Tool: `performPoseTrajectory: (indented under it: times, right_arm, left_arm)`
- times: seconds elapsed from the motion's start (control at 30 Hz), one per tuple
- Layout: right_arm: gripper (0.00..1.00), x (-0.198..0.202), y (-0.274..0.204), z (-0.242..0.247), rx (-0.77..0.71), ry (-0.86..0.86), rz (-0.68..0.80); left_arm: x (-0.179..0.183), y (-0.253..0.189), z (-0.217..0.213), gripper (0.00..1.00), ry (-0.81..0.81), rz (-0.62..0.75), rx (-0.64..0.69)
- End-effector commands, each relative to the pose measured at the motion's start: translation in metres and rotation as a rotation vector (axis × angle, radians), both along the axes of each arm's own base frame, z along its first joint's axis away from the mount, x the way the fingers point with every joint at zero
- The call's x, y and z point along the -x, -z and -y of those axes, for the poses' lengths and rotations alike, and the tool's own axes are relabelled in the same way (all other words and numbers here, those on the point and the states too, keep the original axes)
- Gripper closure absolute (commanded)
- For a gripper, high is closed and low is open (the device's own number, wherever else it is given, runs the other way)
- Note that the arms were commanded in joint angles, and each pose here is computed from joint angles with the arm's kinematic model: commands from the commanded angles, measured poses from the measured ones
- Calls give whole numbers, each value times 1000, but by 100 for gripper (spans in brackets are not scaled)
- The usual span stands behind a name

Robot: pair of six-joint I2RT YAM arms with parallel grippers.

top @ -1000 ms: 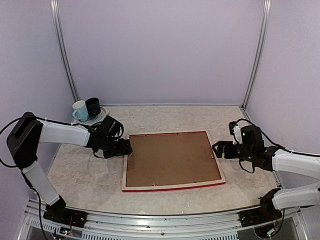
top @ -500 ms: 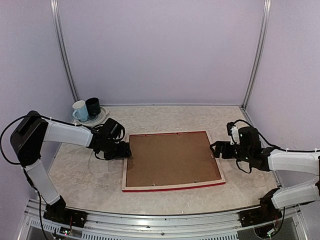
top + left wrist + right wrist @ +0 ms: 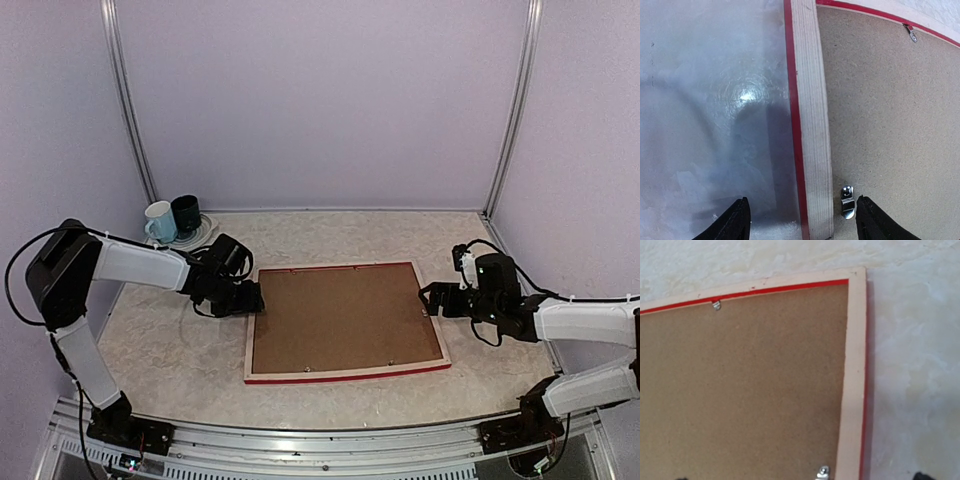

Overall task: Put the photo into the frame
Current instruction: Press the fastener onto the backboard.

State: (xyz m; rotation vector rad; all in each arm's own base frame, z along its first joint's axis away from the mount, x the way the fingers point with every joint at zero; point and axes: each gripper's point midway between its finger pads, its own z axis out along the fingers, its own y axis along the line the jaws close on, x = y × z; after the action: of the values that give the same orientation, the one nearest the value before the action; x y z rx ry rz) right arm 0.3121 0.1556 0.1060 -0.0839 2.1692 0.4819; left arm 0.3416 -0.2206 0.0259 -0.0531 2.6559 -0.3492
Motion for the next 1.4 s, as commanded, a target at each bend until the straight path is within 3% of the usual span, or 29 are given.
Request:
performPoseTrajectory:
  times: [0.0, 1.37]
  right_arm:
    - [3, -2, -2, 0, -11, 6, 13]
    - [4, -1, -4, 0, -19, 1, 16]
  left_arm:
    - [0, 4, 4, 29, 21, -14, -5]
    - [14, 16, -6, 46, 9, -65, -99]
